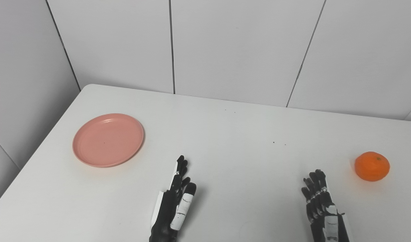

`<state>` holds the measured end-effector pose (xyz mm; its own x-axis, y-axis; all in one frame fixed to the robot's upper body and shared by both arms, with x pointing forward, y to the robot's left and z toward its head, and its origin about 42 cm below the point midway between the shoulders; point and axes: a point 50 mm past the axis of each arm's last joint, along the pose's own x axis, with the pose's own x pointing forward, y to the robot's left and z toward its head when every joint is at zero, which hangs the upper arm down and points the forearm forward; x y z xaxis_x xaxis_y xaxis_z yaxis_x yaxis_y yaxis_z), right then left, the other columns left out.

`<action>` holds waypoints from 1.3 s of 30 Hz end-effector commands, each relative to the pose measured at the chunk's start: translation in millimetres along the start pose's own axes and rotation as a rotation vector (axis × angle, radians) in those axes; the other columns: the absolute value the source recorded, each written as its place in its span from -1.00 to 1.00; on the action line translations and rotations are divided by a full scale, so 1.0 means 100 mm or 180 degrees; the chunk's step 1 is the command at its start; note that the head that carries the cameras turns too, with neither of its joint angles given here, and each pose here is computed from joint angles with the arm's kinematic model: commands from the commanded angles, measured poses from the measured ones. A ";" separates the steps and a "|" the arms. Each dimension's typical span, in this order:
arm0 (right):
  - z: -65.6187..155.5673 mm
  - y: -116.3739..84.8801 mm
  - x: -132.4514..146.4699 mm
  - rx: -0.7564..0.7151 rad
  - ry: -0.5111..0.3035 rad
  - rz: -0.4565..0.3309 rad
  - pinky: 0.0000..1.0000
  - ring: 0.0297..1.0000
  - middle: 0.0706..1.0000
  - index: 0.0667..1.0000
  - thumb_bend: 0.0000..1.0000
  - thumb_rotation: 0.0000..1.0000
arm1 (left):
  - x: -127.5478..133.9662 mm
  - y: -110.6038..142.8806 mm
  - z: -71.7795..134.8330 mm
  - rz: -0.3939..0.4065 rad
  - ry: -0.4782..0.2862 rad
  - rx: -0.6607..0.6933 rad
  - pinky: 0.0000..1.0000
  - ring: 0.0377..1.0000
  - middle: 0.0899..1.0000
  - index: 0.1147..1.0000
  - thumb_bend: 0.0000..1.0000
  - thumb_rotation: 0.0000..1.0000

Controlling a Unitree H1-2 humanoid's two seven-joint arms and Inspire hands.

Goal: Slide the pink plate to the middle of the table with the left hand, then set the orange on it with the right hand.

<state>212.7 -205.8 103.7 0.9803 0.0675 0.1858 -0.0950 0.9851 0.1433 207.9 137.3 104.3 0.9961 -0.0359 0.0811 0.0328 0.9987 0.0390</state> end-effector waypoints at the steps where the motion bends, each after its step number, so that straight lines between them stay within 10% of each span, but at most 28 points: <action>1: -0.31 -0.20 -0.27 -0.0094 0.0443 -0.0078 1.00 1.00 1.00 0.99 0.72 1.00 | -0.40 0.01 -0.40 -0.0010 0.0577 0.0033 0.86 1.00 1.00 1.00 0.55 0.93; 21: -0.34 -0.14 -0.27 0.0006 0.0448 -0.0052 1.00 1.00 1.00 1.00 0.74 1.00 | -0.37 0.09 -0.42 0.0030 0.0417 -0.0015 0.83 0.99 1.00 1.00 0.46 0.88; 28: -0.28 -0.11 -0.26 0.0028 0.0477 -0.0073 1.00 1.00 1.00 1.00 0.69 1.00 | -0.28 0.21 -0.10 0.0029 -0.0009 -0.0229 0.94 0.93 0.92 0.93 0.87 0.78; 39: -0.28 -0.10 -0.24 0.0009 0.0547 -0.0074 1.00 1.00 1.00 0.98 0.68 1.00 | 0.13 0.32 0.58 -0.0176 -0.0715 -0.0522 0.75 0.72 0.76 0.77 0.98 0.65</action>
<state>214.5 -203.4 105.6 0.9804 0.0744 0.1825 -0.1031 0.9828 0.1532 214.6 157.8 150.0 0.9668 -0.0428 0.2518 0.0820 0.9857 -0.1474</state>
